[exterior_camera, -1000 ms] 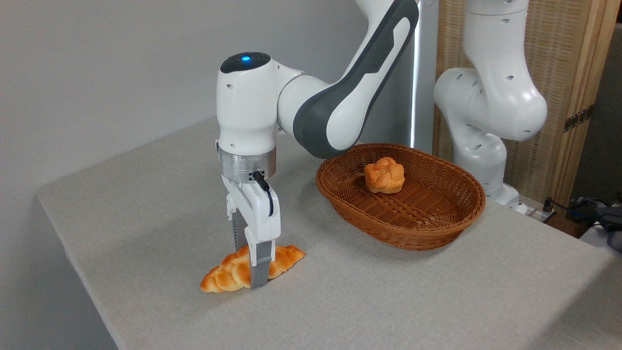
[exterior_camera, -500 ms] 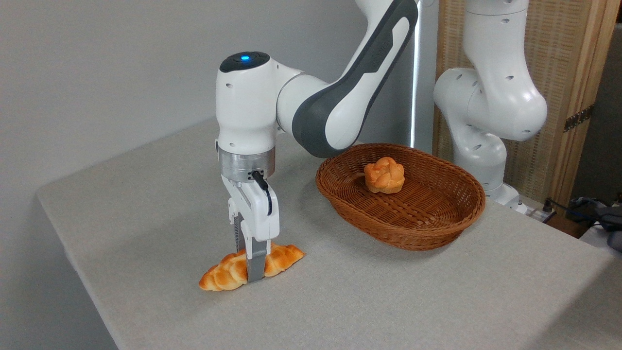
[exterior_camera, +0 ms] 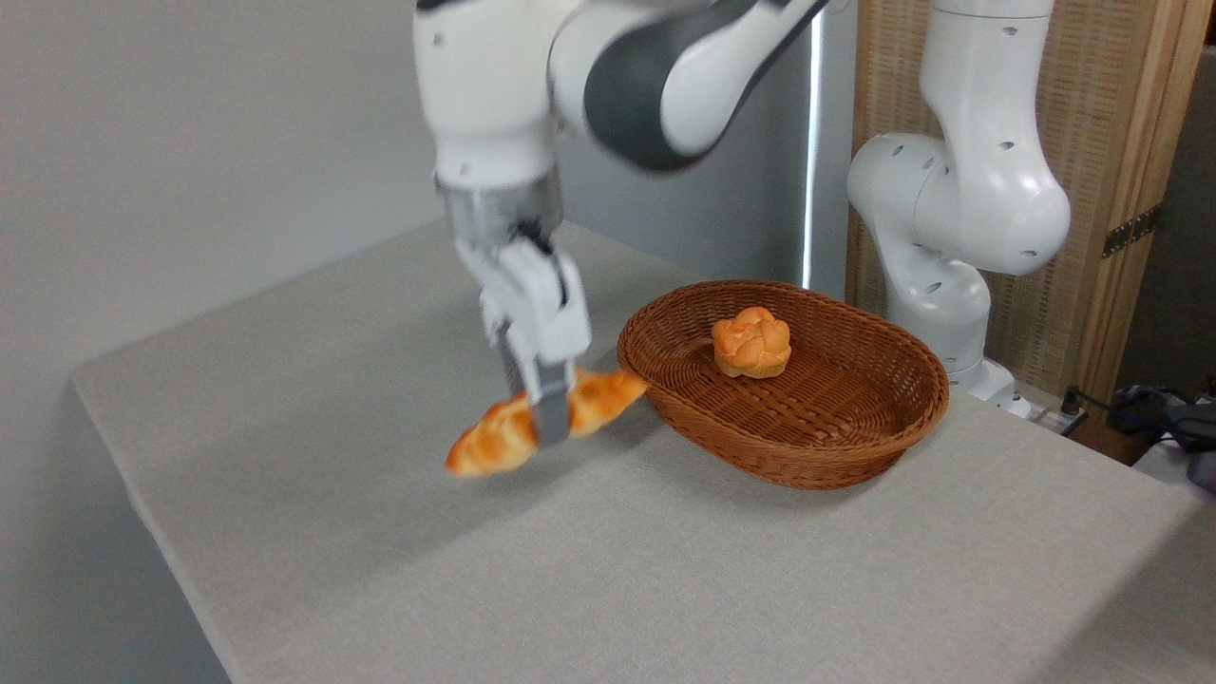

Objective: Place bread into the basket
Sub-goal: 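Lift the braided roll and carry it over the wicker basket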

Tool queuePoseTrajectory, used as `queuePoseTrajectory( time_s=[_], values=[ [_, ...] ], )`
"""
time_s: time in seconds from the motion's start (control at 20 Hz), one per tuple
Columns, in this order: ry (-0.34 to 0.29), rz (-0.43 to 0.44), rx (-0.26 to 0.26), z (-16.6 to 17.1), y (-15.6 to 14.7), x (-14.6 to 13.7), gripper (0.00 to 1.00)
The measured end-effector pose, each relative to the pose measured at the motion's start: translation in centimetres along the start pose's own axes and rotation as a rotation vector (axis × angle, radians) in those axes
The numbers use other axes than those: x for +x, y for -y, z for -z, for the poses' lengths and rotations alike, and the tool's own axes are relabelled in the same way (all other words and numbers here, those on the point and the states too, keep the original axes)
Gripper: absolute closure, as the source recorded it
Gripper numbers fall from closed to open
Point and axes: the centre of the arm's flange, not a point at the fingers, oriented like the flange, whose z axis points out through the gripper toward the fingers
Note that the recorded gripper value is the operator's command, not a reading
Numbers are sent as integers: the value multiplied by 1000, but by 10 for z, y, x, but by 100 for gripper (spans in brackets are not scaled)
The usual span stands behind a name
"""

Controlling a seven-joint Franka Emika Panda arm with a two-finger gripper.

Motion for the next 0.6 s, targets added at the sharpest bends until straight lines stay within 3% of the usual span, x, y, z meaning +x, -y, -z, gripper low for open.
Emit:
queuePoseTrajectory(
  time_s=[0.15, 0.3, 0.45, 0.6],
  values=[
    [37, 25, -74, 41, -25, -37, 66],
    [22, 75, -116, 59, -39, -87, 65],
    [18, 85, -163, 36, -63, -125, 65],
    [71, 67, -186, 5, -91, -144, 65]
  ],
)
